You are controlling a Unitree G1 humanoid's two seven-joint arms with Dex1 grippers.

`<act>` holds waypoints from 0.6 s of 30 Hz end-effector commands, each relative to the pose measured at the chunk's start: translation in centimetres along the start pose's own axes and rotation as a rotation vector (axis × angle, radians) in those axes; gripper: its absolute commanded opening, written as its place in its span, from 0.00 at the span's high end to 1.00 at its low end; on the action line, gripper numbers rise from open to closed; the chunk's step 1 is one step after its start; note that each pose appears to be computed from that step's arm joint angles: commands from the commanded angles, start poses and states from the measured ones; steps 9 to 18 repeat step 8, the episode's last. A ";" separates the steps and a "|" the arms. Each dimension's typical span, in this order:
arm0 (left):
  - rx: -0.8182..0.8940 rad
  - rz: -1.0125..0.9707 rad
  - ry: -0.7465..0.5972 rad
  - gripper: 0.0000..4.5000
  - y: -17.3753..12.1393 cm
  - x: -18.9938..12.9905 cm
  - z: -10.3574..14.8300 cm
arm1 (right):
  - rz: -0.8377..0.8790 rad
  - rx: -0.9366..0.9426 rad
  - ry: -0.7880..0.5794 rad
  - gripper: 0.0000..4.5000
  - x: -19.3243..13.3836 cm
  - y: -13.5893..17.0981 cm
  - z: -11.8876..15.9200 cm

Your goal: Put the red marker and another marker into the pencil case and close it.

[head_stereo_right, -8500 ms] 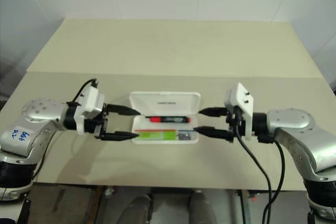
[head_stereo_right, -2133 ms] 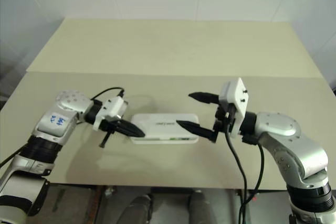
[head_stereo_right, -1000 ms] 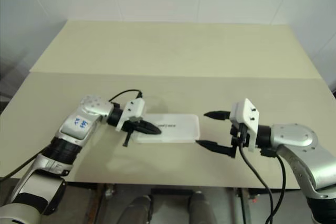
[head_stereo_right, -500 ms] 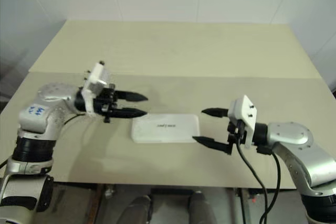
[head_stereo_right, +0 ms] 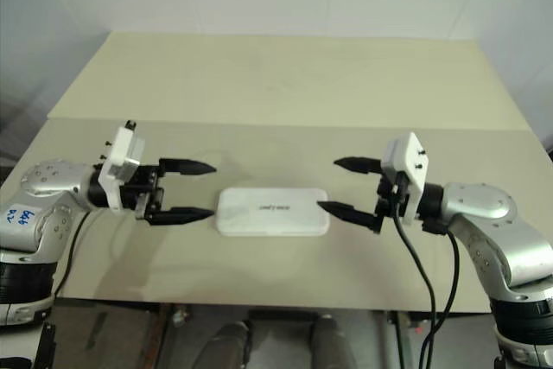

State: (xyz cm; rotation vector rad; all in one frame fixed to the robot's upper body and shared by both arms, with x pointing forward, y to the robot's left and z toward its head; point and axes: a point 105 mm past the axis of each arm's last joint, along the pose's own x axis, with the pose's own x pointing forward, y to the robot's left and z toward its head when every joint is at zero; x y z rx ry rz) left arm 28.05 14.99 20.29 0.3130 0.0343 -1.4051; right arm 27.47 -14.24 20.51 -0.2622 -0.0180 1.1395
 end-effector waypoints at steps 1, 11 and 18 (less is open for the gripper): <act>0.076 0.000 0.000 0.02 0.7 0.4 0.9 | 0.019 -0.063 -0.007 0.00 -0.2 0.0 1.2; 0.084 0.031 -0.011 0.02 1.5 1.1 0.7 | 0.022 -0.061 0.008 0.00 0.1 0.2 0.5; 0.084 0.031 -0.011 0.02 1.5 1.1 0.7 | 0.022 -0.061 0.008 0.00 0.1 0.2 0.5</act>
